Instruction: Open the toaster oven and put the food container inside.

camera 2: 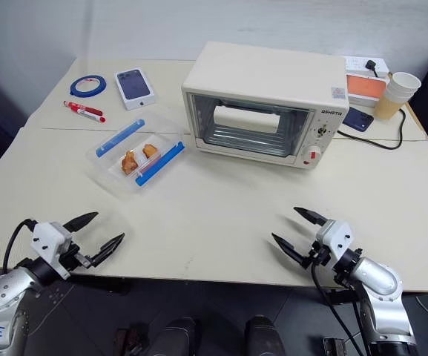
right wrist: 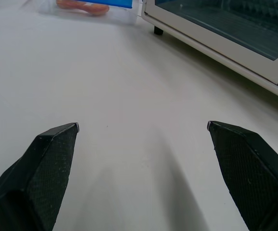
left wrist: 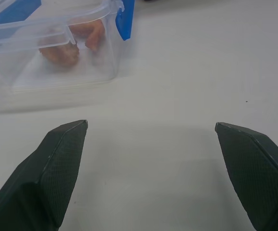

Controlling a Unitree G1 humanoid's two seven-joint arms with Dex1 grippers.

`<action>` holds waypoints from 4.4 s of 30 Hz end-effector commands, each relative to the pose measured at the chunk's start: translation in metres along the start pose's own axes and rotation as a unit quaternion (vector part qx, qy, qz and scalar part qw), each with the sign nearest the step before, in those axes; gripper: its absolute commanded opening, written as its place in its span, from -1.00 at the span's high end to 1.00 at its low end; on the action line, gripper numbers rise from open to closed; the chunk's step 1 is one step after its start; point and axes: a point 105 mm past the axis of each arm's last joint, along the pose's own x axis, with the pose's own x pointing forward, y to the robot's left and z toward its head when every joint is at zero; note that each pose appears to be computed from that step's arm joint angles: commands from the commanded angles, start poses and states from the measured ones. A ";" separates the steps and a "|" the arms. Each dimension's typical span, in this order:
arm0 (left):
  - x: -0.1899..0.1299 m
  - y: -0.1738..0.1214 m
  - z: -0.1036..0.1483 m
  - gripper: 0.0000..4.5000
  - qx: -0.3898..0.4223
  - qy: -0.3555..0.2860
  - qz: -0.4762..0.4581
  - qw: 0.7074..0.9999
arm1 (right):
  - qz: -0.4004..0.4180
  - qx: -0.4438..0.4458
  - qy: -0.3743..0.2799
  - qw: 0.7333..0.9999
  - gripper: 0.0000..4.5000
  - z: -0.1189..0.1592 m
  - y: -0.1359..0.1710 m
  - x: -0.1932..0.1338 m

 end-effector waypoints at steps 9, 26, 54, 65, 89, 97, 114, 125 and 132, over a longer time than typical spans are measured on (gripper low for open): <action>-0.001 -0.005 0.019 -1.00 -0.052 -0.043 -0.054 0.996 | 0.011 -0.002 -0.026 1.000 -0.99 0.010 0.003 0.000; 0.011 0.008 0.130 -1.00 -0.099 -0.156 -0.227 0.956 | -0.015 -0.004 -0.110 0.994 -0.99 0.092 -0.033 0.006; 0.042 -0.008 0.127 -1.00 -0.127 -0.150 -0.248 0.949 | 0.057 0.026 -0.140 0.988 -0.99 0.143 -0.054 0.113; 0.081 0.010 0.146 -0.32 -0.105 -0.186 -0.244 0.946 | 0.171 -0.058 -0.054 0.982 -1.00 0.094 -0.006 0.081; 0.189 -0.007 0.150 0.98 -0.036 -0.165 -0.285 0.943 | 0.086 -0.083 -0.030 0.992 -1.00 0.075 -0.017 0.047; 0.186 -0.042 0.120 0.98 0.026 -0.115 -0.358 0.926 | 0.022 -0.081 0.063 0.995 -1.00 0.044 -0.017 -0.030; 0.126 -0.038 0.139 0.70 -0.013 -0.179 -0.314 0.932 | 0.024 -0.060 -0.046 0.997 -1.00 0.081 -0.017 -0.008; -0.023 0.049 0.079 -0.43 -0.116 -0.065 0.024 0.991 | 0.129 -0.074 -0.155 0.977 -1.00 0.108 0.010 0.052; -0.111 0.065 0.033 -0.99 -0.141 0.001 0.200 0.970 | 0.187 -0.060 -0.171 0.966 -1.00 0.110 0.024 0.066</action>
